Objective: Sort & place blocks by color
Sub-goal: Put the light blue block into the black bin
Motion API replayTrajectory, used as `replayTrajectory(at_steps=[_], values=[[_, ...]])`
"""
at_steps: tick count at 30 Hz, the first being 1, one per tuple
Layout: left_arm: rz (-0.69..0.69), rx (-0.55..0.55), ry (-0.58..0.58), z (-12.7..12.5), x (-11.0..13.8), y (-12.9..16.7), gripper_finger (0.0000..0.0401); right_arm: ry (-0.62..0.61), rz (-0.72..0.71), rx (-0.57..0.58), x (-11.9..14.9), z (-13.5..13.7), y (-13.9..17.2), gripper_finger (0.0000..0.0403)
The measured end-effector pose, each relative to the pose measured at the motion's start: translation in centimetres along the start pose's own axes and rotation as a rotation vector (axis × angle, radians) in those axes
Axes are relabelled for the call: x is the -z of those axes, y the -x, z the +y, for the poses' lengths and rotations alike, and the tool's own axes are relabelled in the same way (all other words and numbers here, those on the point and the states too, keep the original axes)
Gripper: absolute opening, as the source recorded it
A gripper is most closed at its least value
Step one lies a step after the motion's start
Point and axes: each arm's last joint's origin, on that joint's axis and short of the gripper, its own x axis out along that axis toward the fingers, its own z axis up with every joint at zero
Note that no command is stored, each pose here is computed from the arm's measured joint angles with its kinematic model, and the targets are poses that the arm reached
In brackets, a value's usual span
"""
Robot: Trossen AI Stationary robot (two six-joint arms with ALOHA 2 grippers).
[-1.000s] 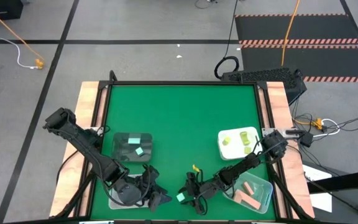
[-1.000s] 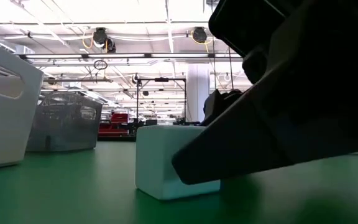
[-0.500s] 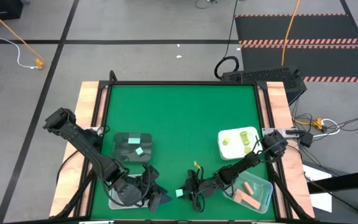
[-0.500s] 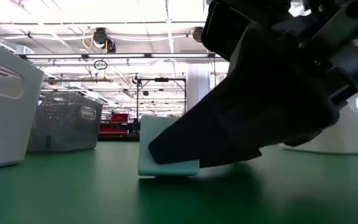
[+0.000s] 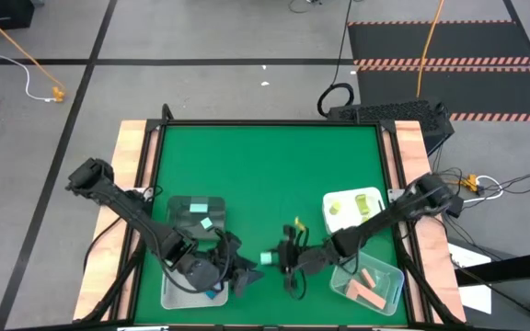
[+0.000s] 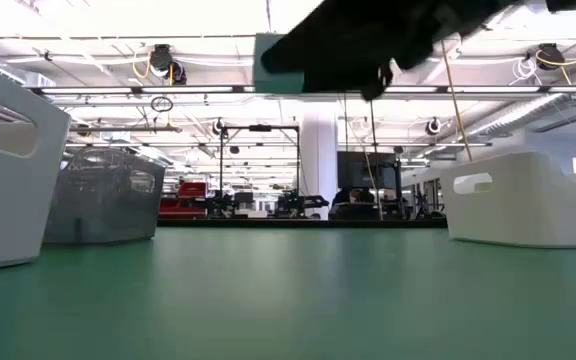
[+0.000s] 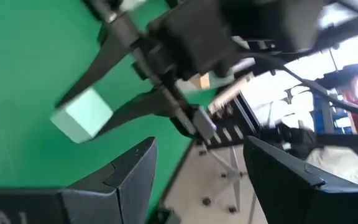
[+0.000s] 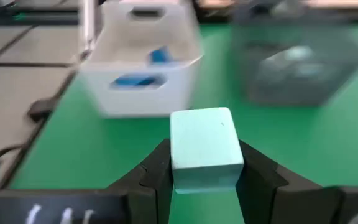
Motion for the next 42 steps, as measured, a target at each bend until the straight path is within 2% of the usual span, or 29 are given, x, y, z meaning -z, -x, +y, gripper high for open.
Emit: replayTrajectory(at_steps=[8,13,19,26,31,42], values=[[-0.158,0.003,-0.037,-0.1,-2.0,-0.7,0.0241,0.029,-0.085,0.230,-5.4,-3.1,5.4,0.0115],[-0.298,0.030,-0.074,-0.7,-3.4,-0.7,0.0241,0.040,-0.132,0.346,-7.3,-4.2,8.6,0.0115],[-0.472,0.030,-0.116,-1.3,-5.1,-0.5,0.0241,-0.023,-0.240,0.456,-8.9,-4.4,11.5,0.0115],[-0.578,0.069,-0.146,-1.8,-7.3,-0.5,0.0241,-0.040,-0.270,0.466,-9.3,-4.4,12.5,0.0115],[-0.629,0.060,-0.124,-1.4,-9.1,-0.9,0.0241,-0.032,-0.294,0.457,-9.7,-4.2,12.6,0.0115],[-0.693,0.035,-0.002,0.1,-12.5,-1.8,0.0241,0.111,-0.388,0.488,-11.4,-4.4,13.0,0.0115]])
